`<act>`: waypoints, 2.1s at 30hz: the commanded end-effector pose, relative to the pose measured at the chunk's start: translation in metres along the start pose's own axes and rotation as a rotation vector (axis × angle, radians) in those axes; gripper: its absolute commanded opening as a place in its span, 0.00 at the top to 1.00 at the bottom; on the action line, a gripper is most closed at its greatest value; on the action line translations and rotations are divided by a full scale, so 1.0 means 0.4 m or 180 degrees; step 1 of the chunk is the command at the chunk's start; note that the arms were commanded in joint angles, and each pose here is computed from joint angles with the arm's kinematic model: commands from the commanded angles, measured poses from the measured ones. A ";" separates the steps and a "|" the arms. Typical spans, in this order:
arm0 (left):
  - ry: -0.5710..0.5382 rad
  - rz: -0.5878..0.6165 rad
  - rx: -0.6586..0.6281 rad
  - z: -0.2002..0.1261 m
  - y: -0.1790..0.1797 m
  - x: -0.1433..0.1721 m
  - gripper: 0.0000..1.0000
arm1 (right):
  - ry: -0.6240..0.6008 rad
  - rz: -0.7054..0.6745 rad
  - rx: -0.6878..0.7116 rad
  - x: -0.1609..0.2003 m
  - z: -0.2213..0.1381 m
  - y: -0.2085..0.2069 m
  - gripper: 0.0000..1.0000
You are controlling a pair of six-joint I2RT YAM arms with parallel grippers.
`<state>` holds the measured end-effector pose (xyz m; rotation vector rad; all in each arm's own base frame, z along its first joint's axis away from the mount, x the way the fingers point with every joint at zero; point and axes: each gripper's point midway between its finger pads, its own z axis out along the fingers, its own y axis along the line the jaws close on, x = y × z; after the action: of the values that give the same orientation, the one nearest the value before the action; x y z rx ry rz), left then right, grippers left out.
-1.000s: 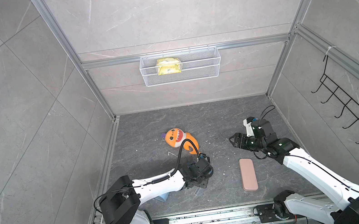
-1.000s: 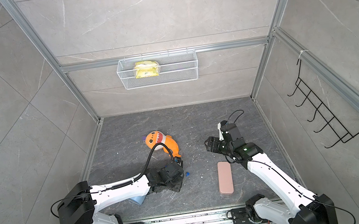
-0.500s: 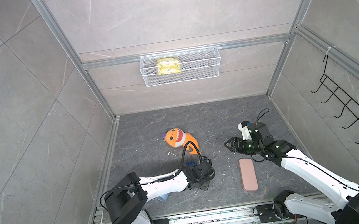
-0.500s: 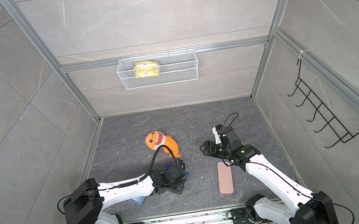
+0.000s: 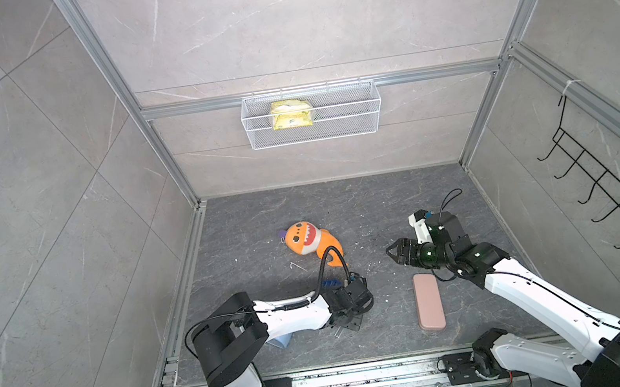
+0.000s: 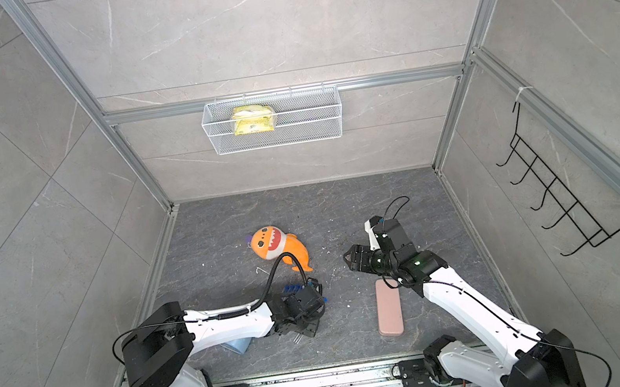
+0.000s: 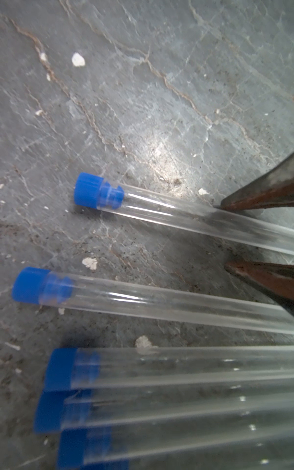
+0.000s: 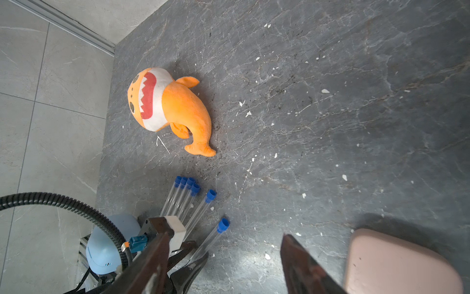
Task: Remove stoppers from test tubes
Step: Pick up the test tube at the center of the board.
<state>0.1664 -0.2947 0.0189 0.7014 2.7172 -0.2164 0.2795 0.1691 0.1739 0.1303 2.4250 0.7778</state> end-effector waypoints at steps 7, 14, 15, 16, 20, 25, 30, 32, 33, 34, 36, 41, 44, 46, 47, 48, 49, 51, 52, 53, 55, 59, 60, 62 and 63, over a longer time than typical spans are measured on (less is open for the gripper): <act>0.0098 0.0028 -0.0094 0.018 0.014 0.026 0.74 | 0.0010 -0.0071 0.0040 0.010 0.015 -0.010 0.29; 0.0138 0.0024 -0.0153 0.018 0.029 0.042 0.82 | 0.0004 -0.0067 0.0054 0.009 0.018 -0.010 0.30; 0.0142 0.0026 -0.0160 0.019 0.030 0.044 0.82 | 0.0011 -0.0068 0.0052 0.010 0.019 -0.008 0.30; 0.0149 0.0026 -0.0169 0.020 0.032 0.045 0.82 | 0.0007 -0.0068 0.0053 0.010 0.020 -0.009 0.30; 0.0174 0.0015 -0.0190 0.029 0.033 0.049 0.82 | 0.0014 -0.0068 0.0049 0.011 0.022 -0.007 0.30; 0.0203 0.0021 -0.0211 0.036 0.035 0.053 0.81 | 0.0011 -0.0080 0.0047 0.012 0.020 -0.005 0.30; 0.0231 0.0037 -0.0197 0.037 0.034 0.057 0.90 | 0.0006 -0.0077 0.0052 0.012 0.019 -0.005 0.30; 0.0227 0.0054 -0.0205 0.034 0.035 0.057 0.92 | 0.0002 -0.0075 0.0050 0.013 0.018 -0.005 0.30; 0.0213 0.0063 -0.0223 0.030 0.038 0.055 0.93 | 0.0005 -0.0075 0.0045 0.014 0.018 -0.004 0.30; 0.0189 0.0072 -0.0232 0.025 0.039 0.050 0.94 | -0.0003 -0.0078 0.0038 0.013 0.016 -0.003 0.30; 0.0093 0.0089 -0.0227 0.010 0.040 0.035 0.94 | -0.0017 -0.0086 0.0032 0.011 0.014 -0.001 0.30; -0.0383 0.0234 -0.0132 -0.068 0.030 -0.044 0.95 | -0.0085 -0.0128 -0.0112 0.003 -0.005 0.024 0.30; -0.0726 0.0378 -0.0010 -0.131 0.014 -0.097 0.96 | -0.0154 -0.0168 -0.0214 -0.004 -0.026 0.044 0.30; -0.0987 0.0504 0.0081 -0.180 0.001 -0.135 0.95 | -0.0230 -0.0200 -0.0279 -0.012 -0.046 0.058 0.30; -0.1093 0.0573 0.0105 -0.200 -0.004 -0.151 0.95 | -0.0252 -0.0211 -0.0299 -0.015 -0.052 0.063 0.30; -0.1217 0.0653 0.0140 -0.224 -0.011 -0.170 0.95 | -0.0286 -0.0222 -0.0336 -0.021 -0.062 0.071 0.30; -0.1329 0.0751 0.0155 -0.244 -0.017 -0.189 0.95 | -0.0315 -0.0235 -0.0381 -0.025 -0.072 0.081 0.30; -0.1493 0.0912 0.0143 -0.268 -0.020 -0.221 0.95 | -0.0399 -0.0240 -0.0455 -0.039 -0.090 0.098 0.29; -0.1533 0.0962 0.0144 -0.271 -0.018 -0.235 0.95 | -0.0448 -0.0233 -0.0474 -0.046 -0.097 0.102 0.30; -0.1573 0.0986 0.0160 -0.273 -0.015 -0.254 0.96 | -0.0505 -0.0242 -0.0514 -0.054 -0.105 0.110 0.31; -0.1618 0.1009 0.0217 -0.269 -0.011 -0.285 0.98 | -0.0634 -0.0260 -0.0592 -0.070 -0.116 0.122 0.33; -0.1747 0.0986 0.0298 -0.253 -0.001 -0.340 0.98 | -0.0580 -0.0351 -0.0815 -0.074 -0.101 0.157 0.33; -0.1769 0.0977 0.0321 -0.246 0.000 -0.349 0.98 | -0.0494 -0.0322 -0.0827 -0.073 -0.085 0.162 0.34; -0.1789 0.0992 0.0367 -0.233 -0.003 -0.360 0.99 | -0.0392 -0.0232 -0.0942 -0.070 -0.053 0.173 0.36; -0.1798 0.1015 0.0382 -0.228 -0.005 -0.365 0.99 | -0.0385 -0.0150 -0.1059 -0.075 -0.036 0.186 0.38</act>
<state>0.2524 -0.3173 0.1324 0.8885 2.1601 -0.3484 0.2826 0.1956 0.2343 0.0051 2.1799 0.9753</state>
